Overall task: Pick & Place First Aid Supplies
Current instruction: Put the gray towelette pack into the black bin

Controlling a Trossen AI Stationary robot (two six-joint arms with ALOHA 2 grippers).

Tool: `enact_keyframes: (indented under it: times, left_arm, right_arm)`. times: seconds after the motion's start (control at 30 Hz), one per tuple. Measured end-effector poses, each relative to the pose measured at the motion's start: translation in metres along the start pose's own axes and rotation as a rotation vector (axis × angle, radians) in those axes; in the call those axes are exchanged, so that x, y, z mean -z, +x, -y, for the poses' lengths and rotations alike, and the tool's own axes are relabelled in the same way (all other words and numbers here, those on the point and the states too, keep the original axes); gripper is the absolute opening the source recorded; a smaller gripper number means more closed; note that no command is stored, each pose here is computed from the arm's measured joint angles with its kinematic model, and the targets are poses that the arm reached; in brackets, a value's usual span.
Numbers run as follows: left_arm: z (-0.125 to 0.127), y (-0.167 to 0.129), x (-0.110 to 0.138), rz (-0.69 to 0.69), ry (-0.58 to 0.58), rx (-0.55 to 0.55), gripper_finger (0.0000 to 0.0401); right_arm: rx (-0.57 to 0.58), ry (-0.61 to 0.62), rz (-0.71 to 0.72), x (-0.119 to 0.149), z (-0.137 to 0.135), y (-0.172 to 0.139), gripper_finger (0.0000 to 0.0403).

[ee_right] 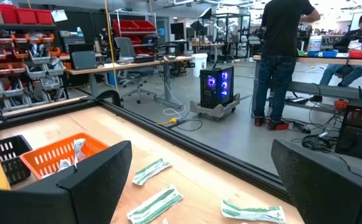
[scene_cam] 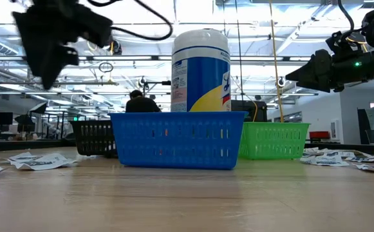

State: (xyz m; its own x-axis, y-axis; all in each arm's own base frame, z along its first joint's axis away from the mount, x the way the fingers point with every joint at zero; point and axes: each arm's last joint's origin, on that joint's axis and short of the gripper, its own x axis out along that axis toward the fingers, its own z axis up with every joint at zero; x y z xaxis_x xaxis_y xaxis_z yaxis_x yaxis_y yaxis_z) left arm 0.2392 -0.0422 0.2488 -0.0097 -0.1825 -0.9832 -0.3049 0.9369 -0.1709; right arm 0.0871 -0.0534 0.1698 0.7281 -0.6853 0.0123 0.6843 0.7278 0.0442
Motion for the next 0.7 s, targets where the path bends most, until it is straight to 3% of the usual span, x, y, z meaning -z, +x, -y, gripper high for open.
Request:
enact_keyframes:
  times: [0.7]
  left_arm:
    - [0.027,0.083,0.044,-0.009,-0.086,-0.047,0.0241]
  right_arm:
    - [0.0,0.0,0.0,0.0,0.0,0.0,0.038]
